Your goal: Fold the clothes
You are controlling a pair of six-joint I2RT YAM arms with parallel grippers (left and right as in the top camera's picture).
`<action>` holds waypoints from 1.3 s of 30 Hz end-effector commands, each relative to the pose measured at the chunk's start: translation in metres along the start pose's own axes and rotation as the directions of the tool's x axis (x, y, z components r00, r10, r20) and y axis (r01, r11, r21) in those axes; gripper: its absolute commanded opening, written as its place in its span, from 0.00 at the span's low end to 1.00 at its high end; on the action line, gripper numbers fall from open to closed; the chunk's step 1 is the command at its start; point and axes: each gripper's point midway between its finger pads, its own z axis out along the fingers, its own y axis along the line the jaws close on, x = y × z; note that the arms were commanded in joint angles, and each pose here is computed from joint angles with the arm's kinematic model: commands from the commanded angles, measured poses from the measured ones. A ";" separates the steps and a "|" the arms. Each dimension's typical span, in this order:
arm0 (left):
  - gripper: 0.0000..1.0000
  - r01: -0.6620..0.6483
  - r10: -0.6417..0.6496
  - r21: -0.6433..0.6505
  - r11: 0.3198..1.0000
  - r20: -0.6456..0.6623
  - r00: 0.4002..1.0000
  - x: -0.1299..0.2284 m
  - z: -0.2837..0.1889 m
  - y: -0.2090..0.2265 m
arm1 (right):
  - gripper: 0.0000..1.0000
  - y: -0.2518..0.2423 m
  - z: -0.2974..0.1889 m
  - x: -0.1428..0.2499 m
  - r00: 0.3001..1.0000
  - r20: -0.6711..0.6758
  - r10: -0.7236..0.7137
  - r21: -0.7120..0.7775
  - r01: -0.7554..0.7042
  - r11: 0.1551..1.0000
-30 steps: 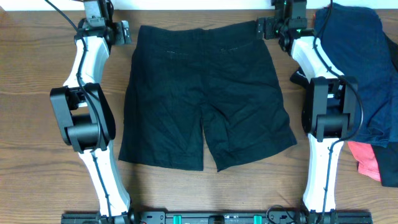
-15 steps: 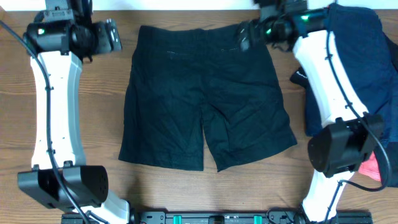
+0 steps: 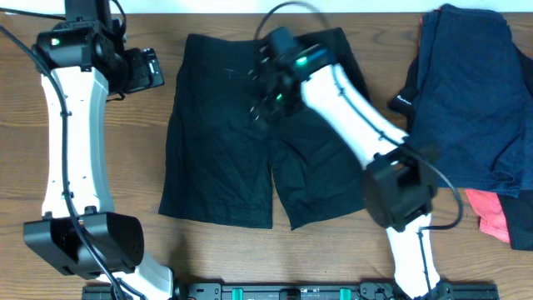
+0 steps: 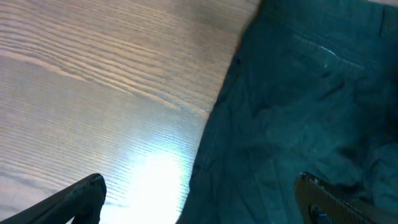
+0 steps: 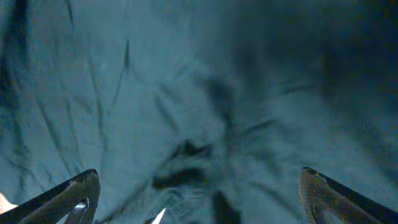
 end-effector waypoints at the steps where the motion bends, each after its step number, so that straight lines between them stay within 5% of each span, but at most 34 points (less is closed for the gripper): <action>1: 0.98 0.034 -0.034 -0.009 0.999 -0.013 0.999 0.000 0.005 0.009 | 0.99 -0.016 0.032 0.021 0.995 -0.098 0.035 0.147 -0.020 0.989; 14: 0.98 0.051 -0.052 -0.022 0.998 -0.044 0.998 0.007 0.005 0.018 | 0.99 -0.027 0.051 0.043 0.978 -0.187 0.092 0.194 -0.055 0.979; 30: 0.98 0.051 -0.052 -0.023 0.998 -0.048 0.997 0.008 0.005 0.018 | 0.99 -0.030 0.064 0.057 0.949 -0.262 -0.175 0.093 0.205 0.974; 39: 0.98 0.051 -0.052 -0.023 0.998 -0.049 0.997 0.008 0.005 0.018 | 0.98 -0.074 0.083 0.080 0.893 -0.343 -0.292 0.155 0.361 0.920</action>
